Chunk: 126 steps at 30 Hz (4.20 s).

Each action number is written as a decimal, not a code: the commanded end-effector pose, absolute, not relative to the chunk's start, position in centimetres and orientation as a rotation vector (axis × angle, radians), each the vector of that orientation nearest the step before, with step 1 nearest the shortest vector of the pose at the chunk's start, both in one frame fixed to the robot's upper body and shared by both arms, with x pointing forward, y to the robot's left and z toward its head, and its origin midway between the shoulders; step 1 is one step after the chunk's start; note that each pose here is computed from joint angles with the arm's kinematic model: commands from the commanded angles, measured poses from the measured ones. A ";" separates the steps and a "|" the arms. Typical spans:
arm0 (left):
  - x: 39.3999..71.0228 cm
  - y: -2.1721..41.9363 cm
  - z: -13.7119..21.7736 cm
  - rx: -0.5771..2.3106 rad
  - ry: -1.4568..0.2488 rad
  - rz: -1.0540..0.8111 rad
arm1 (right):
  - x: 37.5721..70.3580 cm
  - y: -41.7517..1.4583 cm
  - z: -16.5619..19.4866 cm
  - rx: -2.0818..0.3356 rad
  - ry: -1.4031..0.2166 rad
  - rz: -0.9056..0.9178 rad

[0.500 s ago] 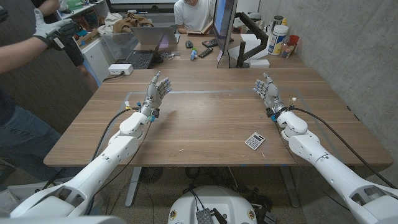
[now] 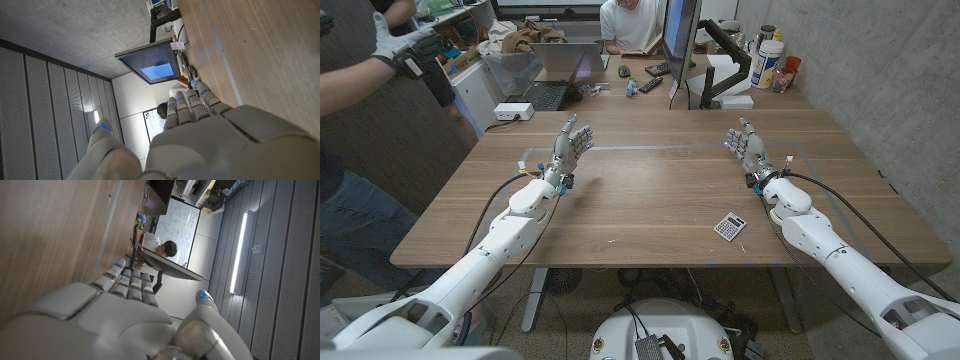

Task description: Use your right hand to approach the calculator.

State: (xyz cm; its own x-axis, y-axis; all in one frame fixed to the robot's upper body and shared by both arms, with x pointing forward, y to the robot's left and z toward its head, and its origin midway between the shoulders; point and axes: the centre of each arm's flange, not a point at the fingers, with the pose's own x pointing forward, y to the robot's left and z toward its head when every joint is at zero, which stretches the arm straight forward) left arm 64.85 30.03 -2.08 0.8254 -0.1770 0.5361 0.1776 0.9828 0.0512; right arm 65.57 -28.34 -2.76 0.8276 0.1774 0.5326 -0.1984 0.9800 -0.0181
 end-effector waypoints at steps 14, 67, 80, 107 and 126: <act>64.7 30.6 -1.8 0.054 -0.542 -0.150 | 65.4 -28.0 -1.6 0.004 -0.564 0.202; 64.1 30.7 -1.3 0.056 -0.502 -0.113 | 63.4 -28.8 -2.4 -0.025 -0.638 0.205; 63.8 30.1 -1.4 0.056 -0.495 -0.121 | 62.5 -29.2 -2.2 -0.044 -0.663 0.217; 63.2 30.3 -1.1 0.074 -0.484 -0.122 | 61.1 -28.7 -2.1 -0.059 -0.716 0.261; 62.6 30.9 -0.6 0.060 -0.490 -0.128 | 60.6 -28.5 -2.1 -0.055 -0.745 0.277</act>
State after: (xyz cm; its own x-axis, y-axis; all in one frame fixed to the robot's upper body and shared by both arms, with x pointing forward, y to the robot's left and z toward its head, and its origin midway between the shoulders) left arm 62.91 30.57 -0.83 0.8767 -0.1363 0.4613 0.1004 0.9897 0.1016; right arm 60.85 -28.70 -2.15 0.7176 0.2615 0.6455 -0.2199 0.9645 -0.1463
